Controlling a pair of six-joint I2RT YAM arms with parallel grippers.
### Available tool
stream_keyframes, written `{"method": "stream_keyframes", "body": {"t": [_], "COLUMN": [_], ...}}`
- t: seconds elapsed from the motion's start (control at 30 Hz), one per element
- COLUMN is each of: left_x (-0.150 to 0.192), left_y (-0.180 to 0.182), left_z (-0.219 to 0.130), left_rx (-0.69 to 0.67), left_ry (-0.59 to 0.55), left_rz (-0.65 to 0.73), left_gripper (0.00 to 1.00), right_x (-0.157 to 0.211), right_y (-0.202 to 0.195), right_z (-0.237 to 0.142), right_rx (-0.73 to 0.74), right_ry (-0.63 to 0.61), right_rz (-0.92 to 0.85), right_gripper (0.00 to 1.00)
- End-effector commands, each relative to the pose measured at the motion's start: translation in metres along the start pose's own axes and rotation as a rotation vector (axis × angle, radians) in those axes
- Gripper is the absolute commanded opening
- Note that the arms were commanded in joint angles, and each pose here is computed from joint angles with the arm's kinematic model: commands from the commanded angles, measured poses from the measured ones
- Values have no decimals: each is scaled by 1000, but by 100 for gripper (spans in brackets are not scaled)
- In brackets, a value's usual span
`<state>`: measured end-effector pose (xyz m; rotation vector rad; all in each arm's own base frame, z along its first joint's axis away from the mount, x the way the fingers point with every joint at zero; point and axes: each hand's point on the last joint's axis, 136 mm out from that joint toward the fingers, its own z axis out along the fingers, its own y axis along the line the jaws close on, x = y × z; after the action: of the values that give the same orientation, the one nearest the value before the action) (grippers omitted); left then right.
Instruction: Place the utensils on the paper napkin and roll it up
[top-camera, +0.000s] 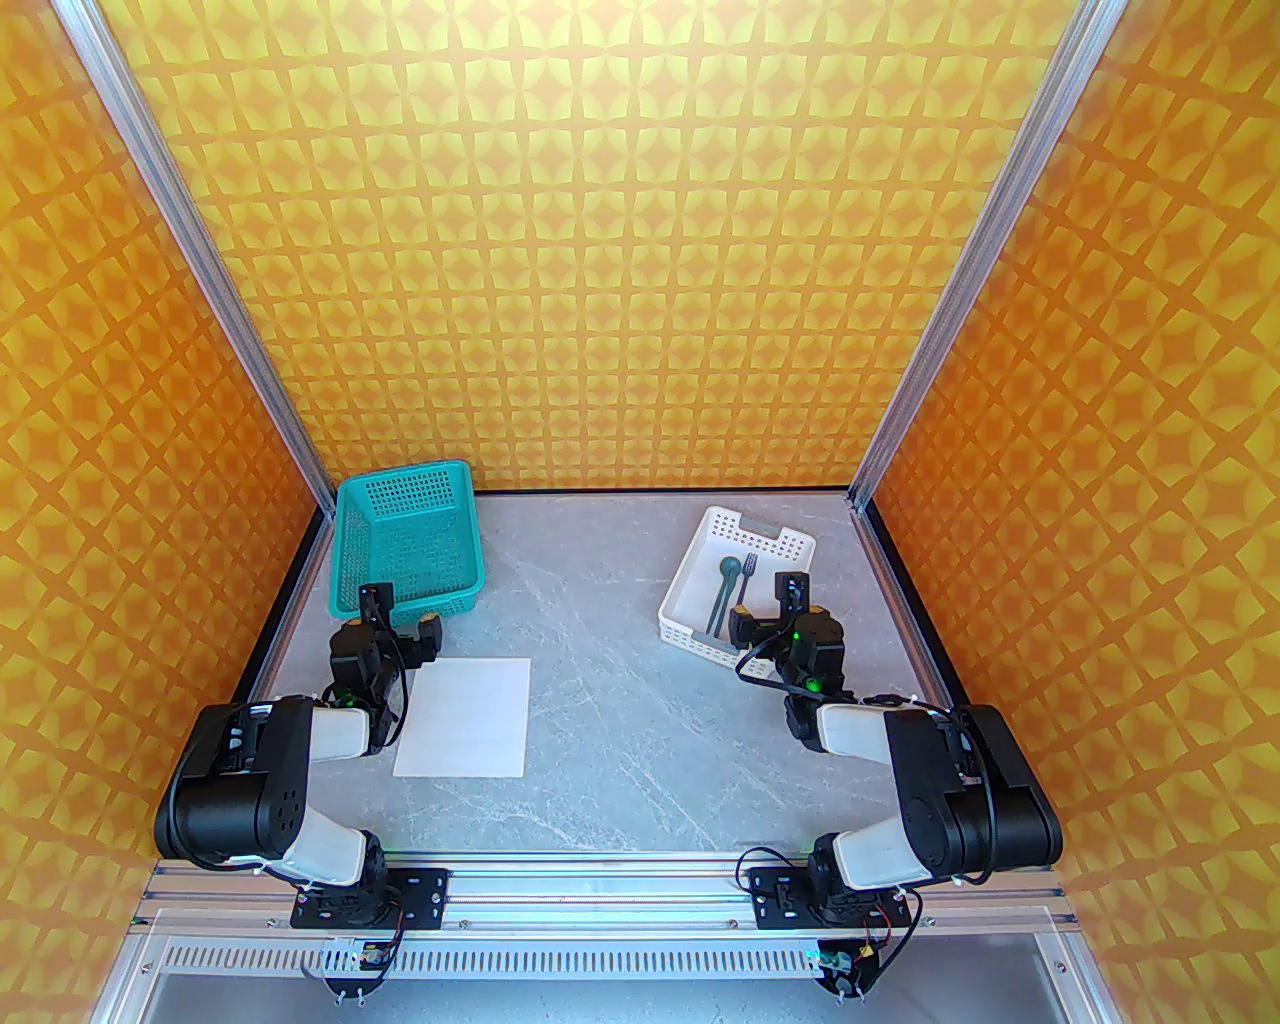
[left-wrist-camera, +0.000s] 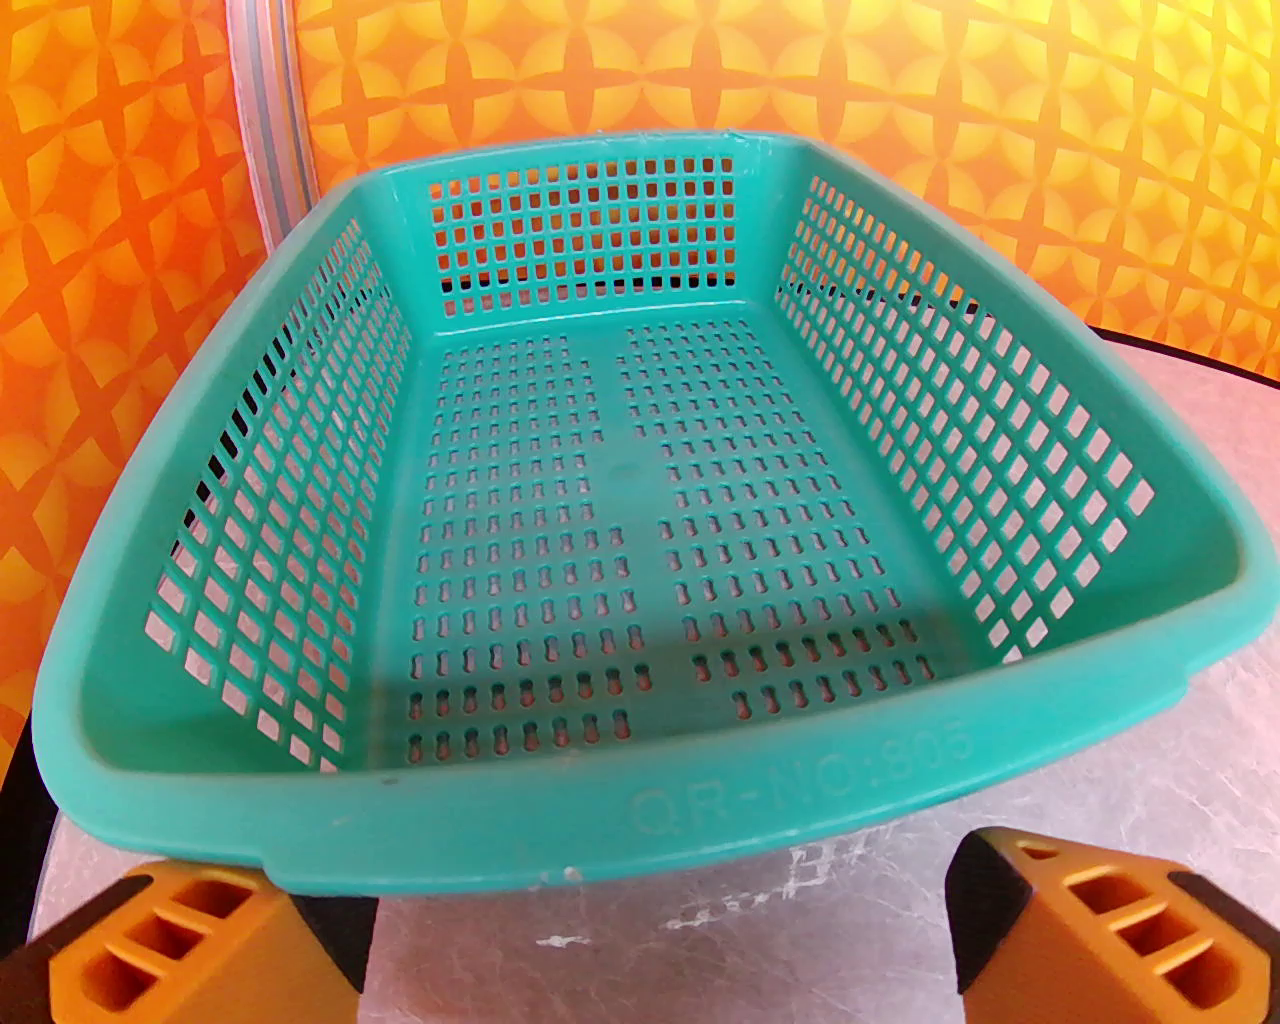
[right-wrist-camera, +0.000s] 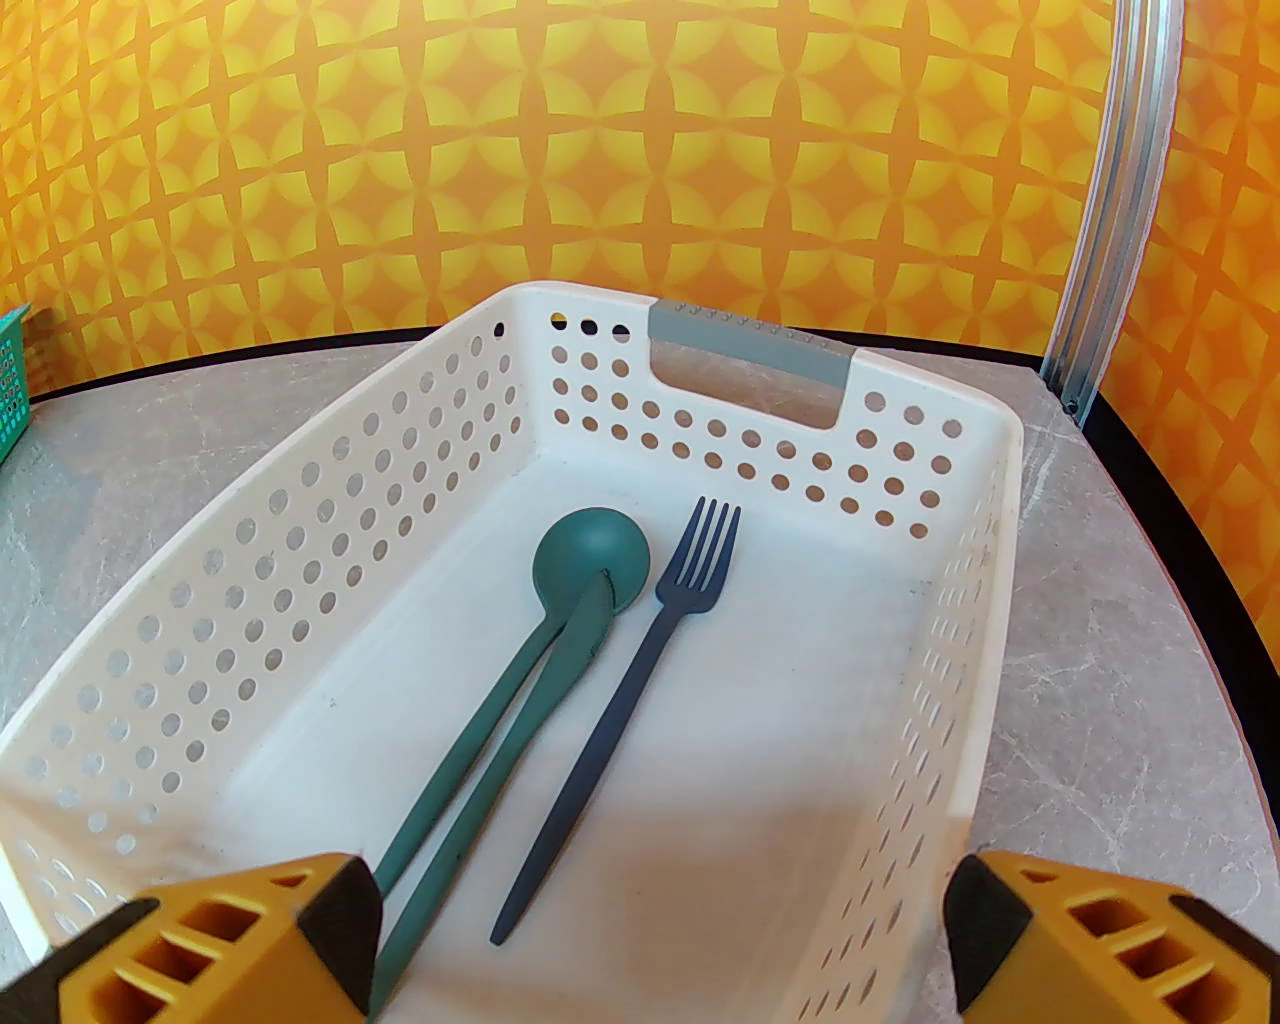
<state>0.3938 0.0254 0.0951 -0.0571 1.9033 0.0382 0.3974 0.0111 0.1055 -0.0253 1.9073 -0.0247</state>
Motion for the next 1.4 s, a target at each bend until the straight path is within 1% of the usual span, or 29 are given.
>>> {"method": "stream_keyframes", "body": {"t": [0.0, 0.77, 0.9, 1.0, 1.13, 1.17, 1.27, 1.3, 1.37], "left_x": [-13, -13, -15, -27, -56, -64, -79, -94, -99], "left_y": [-5, -5, -5, -4, -4, -3, 3, 4, 2], "left_z": [4, 4, 1, -9, -31, -37, -49, -60, -70], "left_rx": [20, 23, 21, 19, 14, 12, -29, -31, -27], "left_ry": [-29, -30, -38, -71, -97, -81, 33, 20, 56], "left_rz": [18, 17, 15, 17, 7, -13, -104, -146, -256], "left_gripper": [99, 99, 99, 99, 99, 99, 99, 99, 99], "right_x": [-4, -4, -9, -21, -41, -46, -61, -65, -74], "right_y": [3, 3, -4, -8, -14, -15, -18, -19, -20], "right_z": [3, 2, -2, -15, -37, -43, -63, -69, -84], "right_rx": [-8, -8, 32, 51, 71, 75, 88, 93, 92], "right_ry": [-7, -9, -23, -48, -70, -71, -46, -31, 1], "right_rz": [-7, -5, 13, 19, 48, 60, 110, 130, 186], "right_gripper": [99, 99, 99, 99, 99, 99, 99, 99, 99]}}
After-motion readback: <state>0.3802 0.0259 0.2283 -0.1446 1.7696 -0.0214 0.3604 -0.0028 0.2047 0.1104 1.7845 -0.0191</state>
